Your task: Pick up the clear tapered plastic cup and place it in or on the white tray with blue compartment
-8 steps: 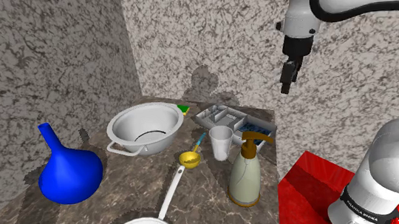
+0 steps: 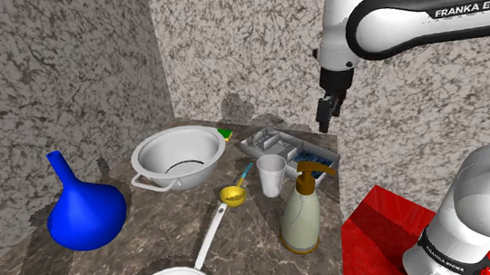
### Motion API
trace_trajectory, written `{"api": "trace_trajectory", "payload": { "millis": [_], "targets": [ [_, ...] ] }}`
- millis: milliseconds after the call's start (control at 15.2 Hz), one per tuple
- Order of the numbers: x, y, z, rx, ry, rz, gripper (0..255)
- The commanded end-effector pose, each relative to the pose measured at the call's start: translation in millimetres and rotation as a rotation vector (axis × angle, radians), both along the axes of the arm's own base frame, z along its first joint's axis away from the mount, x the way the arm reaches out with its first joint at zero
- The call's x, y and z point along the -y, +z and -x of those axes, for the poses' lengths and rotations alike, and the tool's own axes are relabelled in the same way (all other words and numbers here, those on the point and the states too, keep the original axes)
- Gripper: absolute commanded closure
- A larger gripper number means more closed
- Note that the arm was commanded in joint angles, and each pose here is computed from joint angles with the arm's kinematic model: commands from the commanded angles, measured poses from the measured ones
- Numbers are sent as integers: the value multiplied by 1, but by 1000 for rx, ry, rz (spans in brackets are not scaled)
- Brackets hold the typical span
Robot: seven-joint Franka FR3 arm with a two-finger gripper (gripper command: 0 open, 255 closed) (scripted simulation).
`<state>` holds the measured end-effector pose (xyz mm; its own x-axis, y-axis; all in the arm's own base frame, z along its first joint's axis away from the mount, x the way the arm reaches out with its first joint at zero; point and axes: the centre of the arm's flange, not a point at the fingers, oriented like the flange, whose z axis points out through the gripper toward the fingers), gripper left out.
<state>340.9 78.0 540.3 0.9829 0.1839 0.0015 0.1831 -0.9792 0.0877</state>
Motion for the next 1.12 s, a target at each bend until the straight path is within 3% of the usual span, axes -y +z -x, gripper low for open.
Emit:
{"api": "trace_trajectory", "payload": {
  "millis": [0,1056],
  "targets": [
    [-21,-16,-11,5,-4,6,0],
    [-155,-141,-110,31,-30,57,0]
  ]
}}
